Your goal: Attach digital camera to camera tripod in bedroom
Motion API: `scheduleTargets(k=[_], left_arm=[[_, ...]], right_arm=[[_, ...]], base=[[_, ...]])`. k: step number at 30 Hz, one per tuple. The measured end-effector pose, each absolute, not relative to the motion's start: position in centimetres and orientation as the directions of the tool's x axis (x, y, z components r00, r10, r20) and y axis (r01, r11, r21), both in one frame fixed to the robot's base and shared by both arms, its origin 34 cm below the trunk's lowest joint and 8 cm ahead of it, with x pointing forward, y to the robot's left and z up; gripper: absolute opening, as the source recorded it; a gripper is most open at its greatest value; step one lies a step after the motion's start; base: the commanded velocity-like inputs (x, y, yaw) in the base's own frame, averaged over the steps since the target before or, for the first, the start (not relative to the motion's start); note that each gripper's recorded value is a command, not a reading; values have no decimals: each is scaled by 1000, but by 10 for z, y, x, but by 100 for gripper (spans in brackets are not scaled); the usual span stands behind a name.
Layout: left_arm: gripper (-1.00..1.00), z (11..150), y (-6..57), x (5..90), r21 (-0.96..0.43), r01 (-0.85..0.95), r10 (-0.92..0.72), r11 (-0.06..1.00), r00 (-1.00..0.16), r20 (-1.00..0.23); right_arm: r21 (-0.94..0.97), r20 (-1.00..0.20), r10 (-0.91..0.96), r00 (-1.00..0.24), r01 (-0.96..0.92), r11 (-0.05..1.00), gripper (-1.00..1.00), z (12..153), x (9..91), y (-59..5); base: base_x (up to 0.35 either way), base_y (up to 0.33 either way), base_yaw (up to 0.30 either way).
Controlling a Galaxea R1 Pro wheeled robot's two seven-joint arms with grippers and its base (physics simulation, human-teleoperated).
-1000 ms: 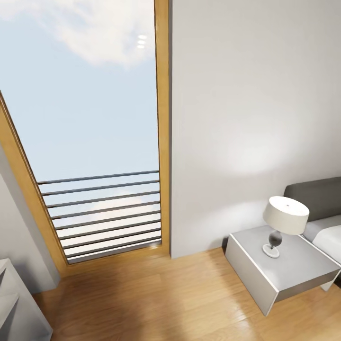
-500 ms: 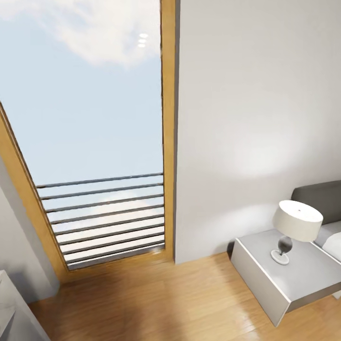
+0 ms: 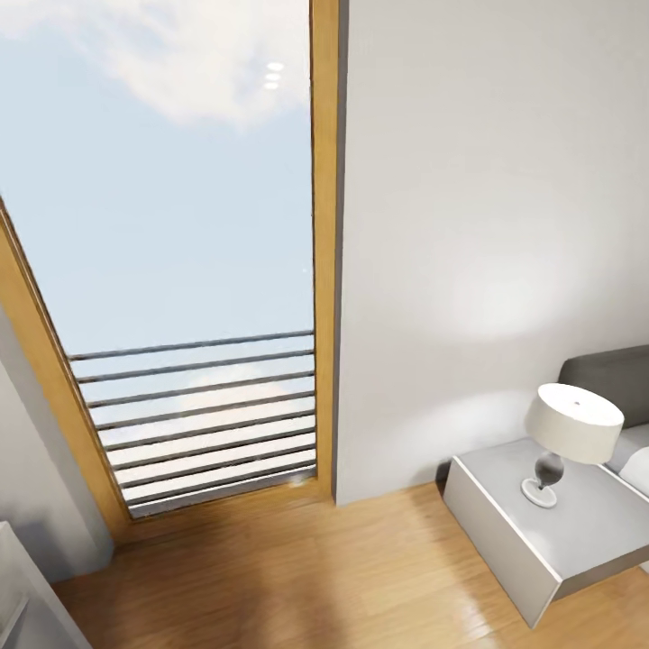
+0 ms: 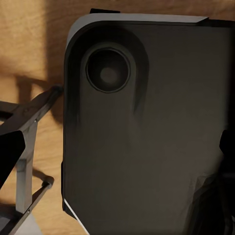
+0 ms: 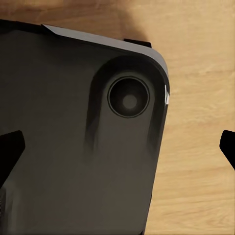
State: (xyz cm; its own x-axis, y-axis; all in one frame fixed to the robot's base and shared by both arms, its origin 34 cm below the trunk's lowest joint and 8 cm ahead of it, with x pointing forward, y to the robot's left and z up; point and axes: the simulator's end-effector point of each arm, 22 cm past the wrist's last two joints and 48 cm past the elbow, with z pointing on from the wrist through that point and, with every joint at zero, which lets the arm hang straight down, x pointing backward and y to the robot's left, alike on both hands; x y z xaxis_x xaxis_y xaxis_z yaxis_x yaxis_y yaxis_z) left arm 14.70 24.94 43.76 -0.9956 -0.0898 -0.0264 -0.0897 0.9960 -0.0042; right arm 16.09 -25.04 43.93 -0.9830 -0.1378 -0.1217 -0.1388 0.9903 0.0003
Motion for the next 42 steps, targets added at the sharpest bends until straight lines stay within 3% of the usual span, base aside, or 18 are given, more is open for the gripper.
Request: scheduleTargets(k=[13, 42], left_arm=[[100, 438, 249, 147, -4, -90, -90, 996, -996, -26], [100, 438, 249, 147, -4, -90, -90, 996, -996, -26]], right_arm=[[3, -119, -136, -984, -137, 991, 100, 439, 160, -248], [-1, -116, -138, -984, -139, 990, 100, 439, 159, -252]], base=[[1, 0, -170], [0, 0, -3]])
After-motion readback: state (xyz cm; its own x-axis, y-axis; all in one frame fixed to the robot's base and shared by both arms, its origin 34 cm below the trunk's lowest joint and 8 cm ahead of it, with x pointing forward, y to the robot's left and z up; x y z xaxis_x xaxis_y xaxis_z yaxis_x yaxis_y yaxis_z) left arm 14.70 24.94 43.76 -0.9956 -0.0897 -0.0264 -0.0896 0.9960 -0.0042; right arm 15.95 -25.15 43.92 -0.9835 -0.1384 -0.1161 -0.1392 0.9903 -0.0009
